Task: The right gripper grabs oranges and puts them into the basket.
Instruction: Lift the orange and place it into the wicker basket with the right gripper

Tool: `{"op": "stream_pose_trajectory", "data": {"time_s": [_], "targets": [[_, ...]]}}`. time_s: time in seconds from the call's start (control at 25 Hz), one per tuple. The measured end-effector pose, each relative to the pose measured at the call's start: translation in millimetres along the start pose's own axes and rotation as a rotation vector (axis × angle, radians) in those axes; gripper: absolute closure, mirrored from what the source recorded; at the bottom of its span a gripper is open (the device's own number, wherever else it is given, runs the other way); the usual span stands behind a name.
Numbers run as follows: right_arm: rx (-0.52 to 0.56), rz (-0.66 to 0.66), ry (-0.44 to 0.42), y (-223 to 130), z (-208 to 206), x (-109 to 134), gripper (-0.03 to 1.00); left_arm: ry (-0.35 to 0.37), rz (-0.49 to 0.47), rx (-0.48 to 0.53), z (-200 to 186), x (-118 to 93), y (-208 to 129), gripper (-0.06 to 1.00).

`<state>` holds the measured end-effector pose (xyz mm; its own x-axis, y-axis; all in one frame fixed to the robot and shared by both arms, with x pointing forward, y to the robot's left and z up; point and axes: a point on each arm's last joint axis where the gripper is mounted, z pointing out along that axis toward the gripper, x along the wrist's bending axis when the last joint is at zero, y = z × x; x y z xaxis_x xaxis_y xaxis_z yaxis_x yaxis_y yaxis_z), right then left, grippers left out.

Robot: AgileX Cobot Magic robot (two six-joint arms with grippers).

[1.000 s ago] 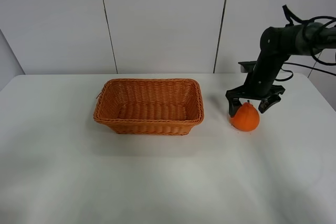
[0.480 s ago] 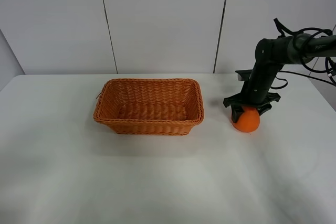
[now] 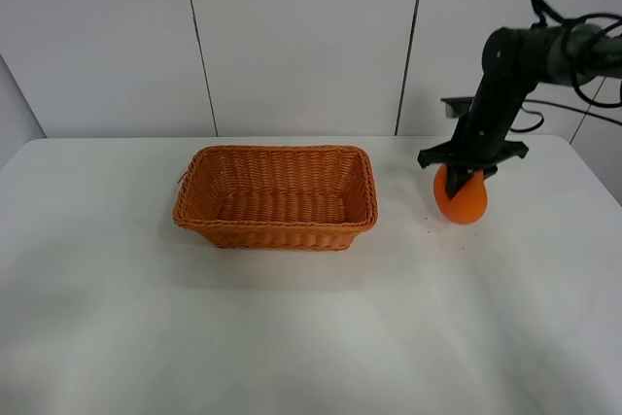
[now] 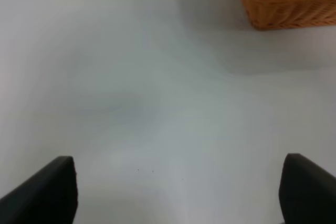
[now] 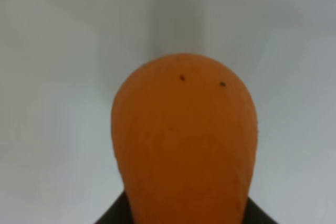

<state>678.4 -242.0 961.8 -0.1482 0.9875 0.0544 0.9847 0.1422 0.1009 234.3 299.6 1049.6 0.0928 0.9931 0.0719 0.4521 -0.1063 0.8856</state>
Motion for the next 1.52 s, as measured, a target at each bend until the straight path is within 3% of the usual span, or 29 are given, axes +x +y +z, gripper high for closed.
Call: {"op": "stream_pose_trajectory", "data": {"time_s": [0.24,0.48,0.8,1.04,1.16,1.32,1.52], "targets": [[-0.218,0.003,-0.003,9.4,-93.1,5.2,0.84,0.0,0.0,0.0,0.0,0.0,0.0,0.06],[-0.336,-0.023,-0.003,6.5,-139.8,23.8,0.84,0.0,0.0,0.0,0.0,0.0,0.0,0.06],[-0.422,-0.269,0.072,-4.9,-164.8,133.8,0.84,0.0,0.0,0.0,0.0,0.0,0.0,0.06],[-0.382,-0.427,0.117,-12.6,-125.2,210.3,0.84,0.0,0.0,0.0,0.0,0.0,0.0,0.06],[-0.388,-0.473,0.113,-5.7,-88.1,235.7,0.84,0.0,0.0,0.0,0.0,0.0,0.0,0.06],[-0.382,-0.498,0.094,6.9,-33.2,250.4,0.84,0.0,0.0,0.0,0.0,0.0,0.0,0.06],[-0.306,-0.492,0.052,12.4,24.8,251.0,0.84,0.0,0.0,0.0,0.0,0.0,0.0,0.06]]}}
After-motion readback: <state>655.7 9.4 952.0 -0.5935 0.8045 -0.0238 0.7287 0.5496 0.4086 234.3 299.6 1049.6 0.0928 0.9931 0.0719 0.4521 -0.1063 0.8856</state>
